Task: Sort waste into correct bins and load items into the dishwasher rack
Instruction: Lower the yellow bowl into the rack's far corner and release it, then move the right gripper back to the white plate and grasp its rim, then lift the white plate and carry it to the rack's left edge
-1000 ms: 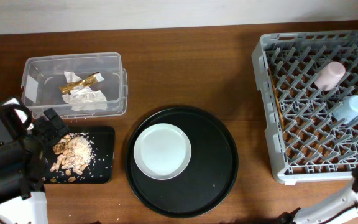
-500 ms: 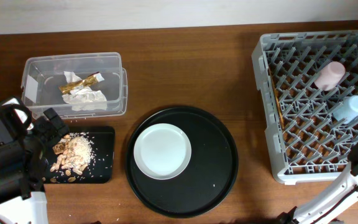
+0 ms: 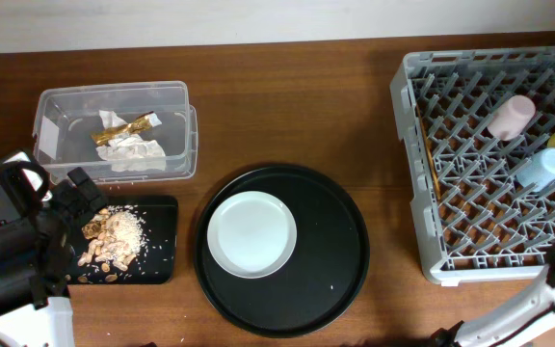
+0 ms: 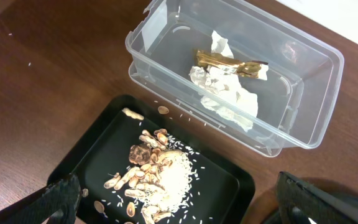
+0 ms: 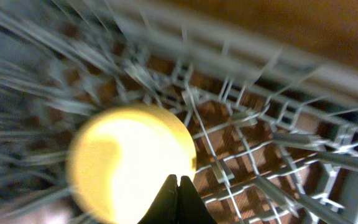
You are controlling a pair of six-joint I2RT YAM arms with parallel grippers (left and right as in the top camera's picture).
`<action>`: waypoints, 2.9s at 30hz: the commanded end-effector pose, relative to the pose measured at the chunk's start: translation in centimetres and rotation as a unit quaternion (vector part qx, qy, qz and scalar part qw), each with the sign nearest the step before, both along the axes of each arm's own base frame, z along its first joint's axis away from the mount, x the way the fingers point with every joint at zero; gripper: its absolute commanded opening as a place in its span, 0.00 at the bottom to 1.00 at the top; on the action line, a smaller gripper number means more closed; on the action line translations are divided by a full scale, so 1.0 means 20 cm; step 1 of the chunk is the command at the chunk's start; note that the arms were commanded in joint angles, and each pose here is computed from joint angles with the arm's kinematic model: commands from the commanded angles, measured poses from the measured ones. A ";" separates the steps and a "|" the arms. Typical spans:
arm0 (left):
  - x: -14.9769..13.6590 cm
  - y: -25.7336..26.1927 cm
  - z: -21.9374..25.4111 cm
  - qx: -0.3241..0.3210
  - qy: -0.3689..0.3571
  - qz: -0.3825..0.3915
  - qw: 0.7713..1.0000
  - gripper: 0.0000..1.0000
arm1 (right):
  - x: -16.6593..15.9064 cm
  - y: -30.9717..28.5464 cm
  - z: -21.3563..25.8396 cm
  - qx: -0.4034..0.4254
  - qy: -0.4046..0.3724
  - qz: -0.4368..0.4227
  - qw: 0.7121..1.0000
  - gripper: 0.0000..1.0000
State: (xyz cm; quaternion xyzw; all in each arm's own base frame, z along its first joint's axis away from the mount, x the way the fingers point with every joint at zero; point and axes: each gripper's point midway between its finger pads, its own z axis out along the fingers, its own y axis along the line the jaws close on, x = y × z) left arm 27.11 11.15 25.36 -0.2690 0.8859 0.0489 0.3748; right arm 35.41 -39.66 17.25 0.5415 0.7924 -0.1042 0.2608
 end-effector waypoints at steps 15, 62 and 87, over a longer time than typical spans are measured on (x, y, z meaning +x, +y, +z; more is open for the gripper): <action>0.00 0.01 0.02 -0.001 -0.007 0.006 1.000 0.99 | 0.04 1.79 1.06 0.249 -0.304 0.541 0.744 0.82; 0.00 0.01 0.02 -0.001 -0.007 0.006 1.000 0.99 | -0.28 3.18 -0.68 0.137 0.346 0.625 0.686 0.56; 0.00 0.01 0.02 -0.001 -0.007 0.006 1.000 0.99 | -0.24 2.99 -0.41 0.119 0.344 0.585 0.725 0.04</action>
